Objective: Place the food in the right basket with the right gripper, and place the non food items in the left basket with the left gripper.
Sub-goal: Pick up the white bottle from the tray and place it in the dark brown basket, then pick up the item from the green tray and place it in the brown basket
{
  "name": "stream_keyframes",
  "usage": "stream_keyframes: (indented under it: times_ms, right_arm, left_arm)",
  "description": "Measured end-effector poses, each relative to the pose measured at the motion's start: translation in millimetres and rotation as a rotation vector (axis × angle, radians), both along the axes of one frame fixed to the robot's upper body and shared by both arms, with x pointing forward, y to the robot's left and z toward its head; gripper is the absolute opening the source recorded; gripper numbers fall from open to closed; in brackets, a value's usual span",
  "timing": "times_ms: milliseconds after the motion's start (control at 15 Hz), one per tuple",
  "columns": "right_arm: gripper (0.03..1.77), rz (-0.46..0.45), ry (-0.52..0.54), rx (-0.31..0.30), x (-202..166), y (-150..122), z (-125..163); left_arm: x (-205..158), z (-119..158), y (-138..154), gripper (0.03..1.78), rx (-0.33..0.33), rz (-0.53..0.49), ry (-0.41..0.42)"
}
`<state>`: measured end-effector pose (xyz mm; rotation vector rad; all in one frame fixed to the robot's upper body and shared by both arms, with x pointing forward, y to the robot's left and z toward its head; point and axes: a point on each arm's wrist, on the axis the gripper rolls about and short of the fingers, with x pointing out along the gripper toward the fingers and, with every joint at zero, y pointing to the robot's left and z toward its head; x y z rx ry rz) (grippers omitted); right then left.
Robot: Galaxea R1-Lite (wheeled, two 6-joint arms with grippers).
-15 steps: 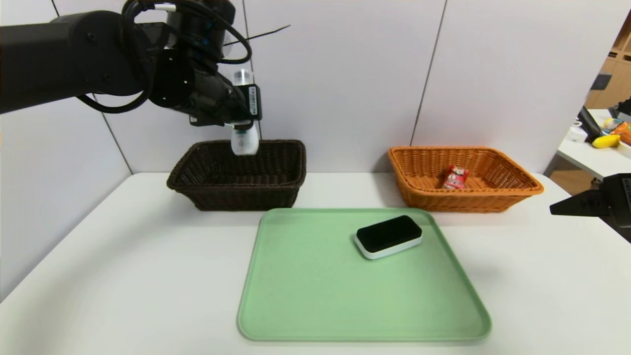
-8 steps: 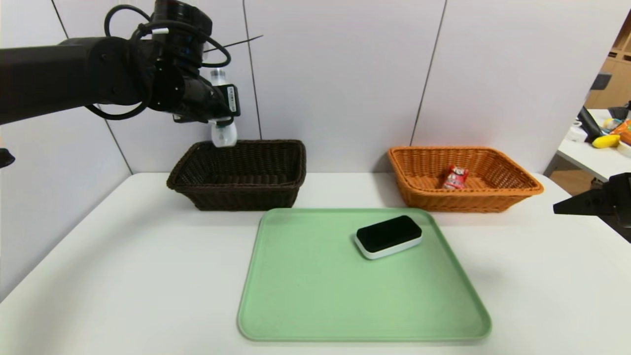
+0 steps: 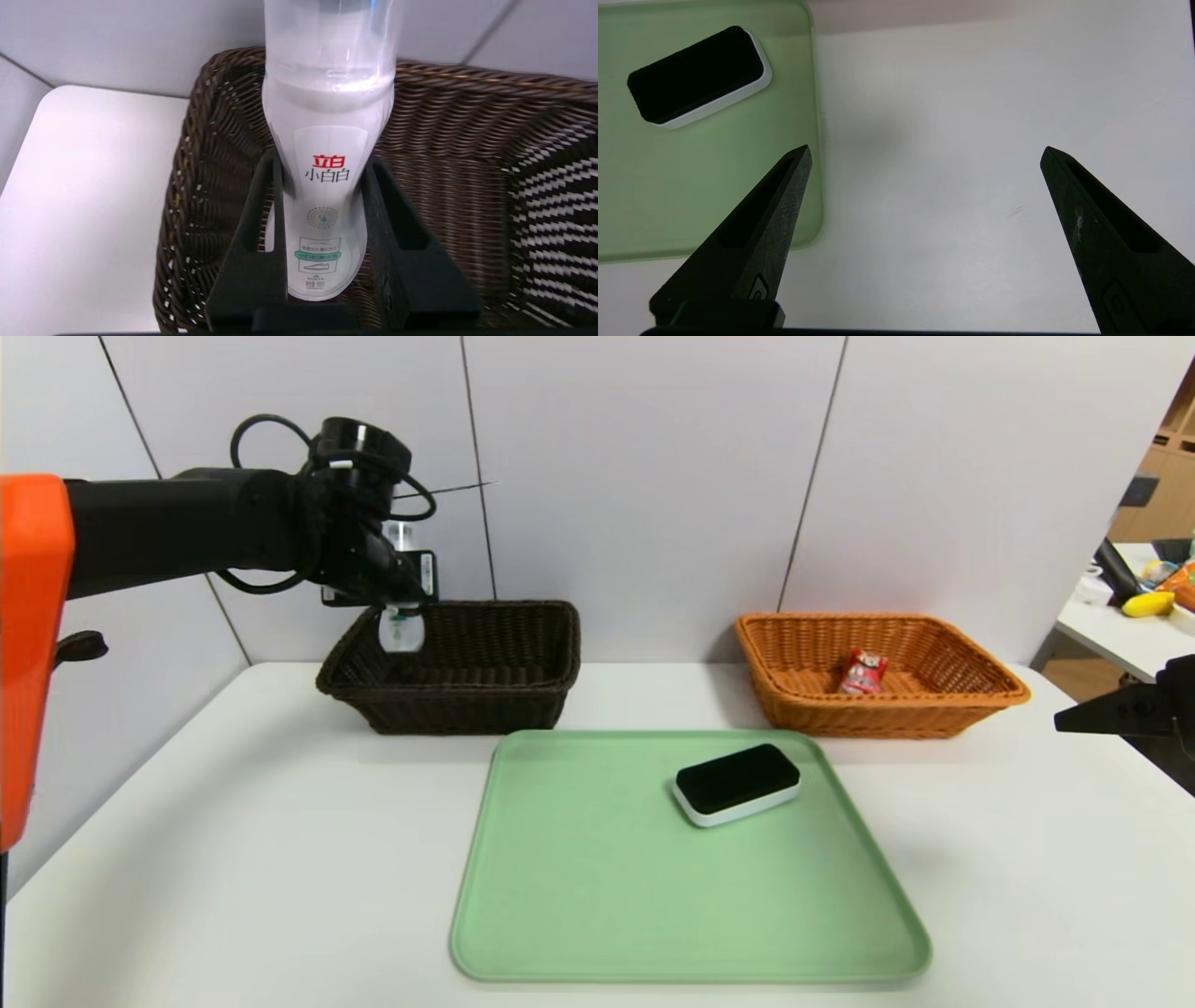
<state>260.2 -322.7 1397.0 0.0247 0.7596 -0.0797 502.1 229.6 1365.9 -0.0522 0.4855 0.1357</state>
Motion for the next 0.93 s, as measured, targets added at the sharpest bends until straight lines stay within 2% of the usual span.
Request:
stream_keyframes:
  times_ms: [67, 267, 533, 800, 933]
  right_arm:
    - [1.69, 0.0, -0.002, 0.0, 0, 0, 1]
    - [1.69, 0.0, -0.005, 0.001, 1, 0, 1]
    - [1.69, 0.0, 0.002, 0.0, 3, 0, 0]
    - [1.69, 0.001, 0.006, 0.0, 4, 0, -1]
    - [1.69, 0.0, 0.006, 0.001, 4, 0, -1]
  left_arm:
    - [3, -5, 1, 0.5, 0.001, 0.005, 0.013]
    - [7, -12, 3, 0.86, 0.002, 0.014, 0.03]
    - [7, -13, 3, 1.21, 0.003, 0.013, 0.034]
    - [0, -4, 2, 1.41, 0.006, 0.003, 0.029]
    - [-19, 12, -9, 1.47, 0.005, -0.04, 0.035]
